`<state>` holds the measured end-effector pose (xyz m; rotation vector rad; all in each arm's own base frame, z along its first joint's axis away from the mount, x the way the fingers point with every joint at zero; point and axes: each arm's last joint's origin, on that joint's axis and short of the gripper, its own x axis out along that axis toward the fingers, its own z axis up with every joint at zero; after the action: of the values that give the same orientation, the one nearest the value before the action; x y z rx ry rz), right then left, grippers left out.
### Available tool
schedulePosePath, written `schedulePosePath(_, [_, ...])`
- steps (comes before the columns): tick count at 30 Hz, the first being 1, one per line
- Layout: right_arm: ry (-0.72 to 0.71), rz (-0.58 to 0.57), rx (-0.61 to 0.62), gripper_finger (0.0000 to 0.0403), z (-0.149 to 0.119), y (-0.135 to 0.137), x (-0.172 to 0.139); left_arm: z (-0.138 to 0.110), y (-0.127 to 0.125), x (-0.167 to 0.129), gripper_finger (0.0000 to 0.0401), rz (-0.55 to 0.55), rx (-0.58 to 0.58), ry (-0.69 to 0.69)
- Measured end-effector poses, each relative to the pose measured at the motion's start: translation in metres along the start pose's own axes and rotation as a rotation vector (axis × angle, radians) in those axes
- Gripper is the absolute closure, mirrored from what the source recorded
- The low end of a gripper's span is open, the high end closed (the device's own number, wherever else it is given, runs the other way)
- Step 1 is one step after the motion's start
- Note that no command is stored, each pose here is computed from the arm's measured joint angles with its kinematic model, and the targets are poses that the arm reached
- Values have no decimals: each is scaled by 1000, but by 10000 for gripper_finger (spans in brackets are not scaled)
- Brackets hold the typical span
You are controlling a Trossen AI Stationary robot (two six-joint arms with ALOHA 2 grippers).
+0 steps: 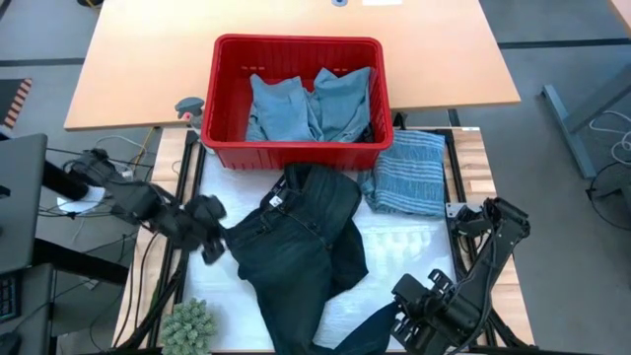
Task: Fold Laundry from Bin
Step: Fold the black pants
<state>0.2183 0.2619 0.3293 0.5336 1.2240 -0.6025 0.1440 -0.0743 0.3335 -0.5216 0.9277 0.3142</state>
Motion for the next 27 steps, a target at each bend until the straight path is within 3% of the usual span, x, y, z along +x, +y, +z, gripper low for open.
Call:
schedulePosePath(3, [0,0,0,368,0,0,0,-4,15,2,349,-98,-143,-27])
schedulePosePath(6, [0,0,-5,374,0,0,0,-12,26,11,317,-148,-197,4])
schedulePosePath(12, [0,-1,-5,368,1,0,0,-29,44,47,238,-17,-247,53])
schedulePosePath(18, [0,0,-8,373,1,0,0,-37,63,73,167,117,-499,46])
schedulePosePath(24, [1,1,-6,368,1,0,0,-54,81,98,137,240,-692,71])
schedulePosePath(27, [1,1,-6,370,1,0,0,-61,85,108,136,236,-779,74])
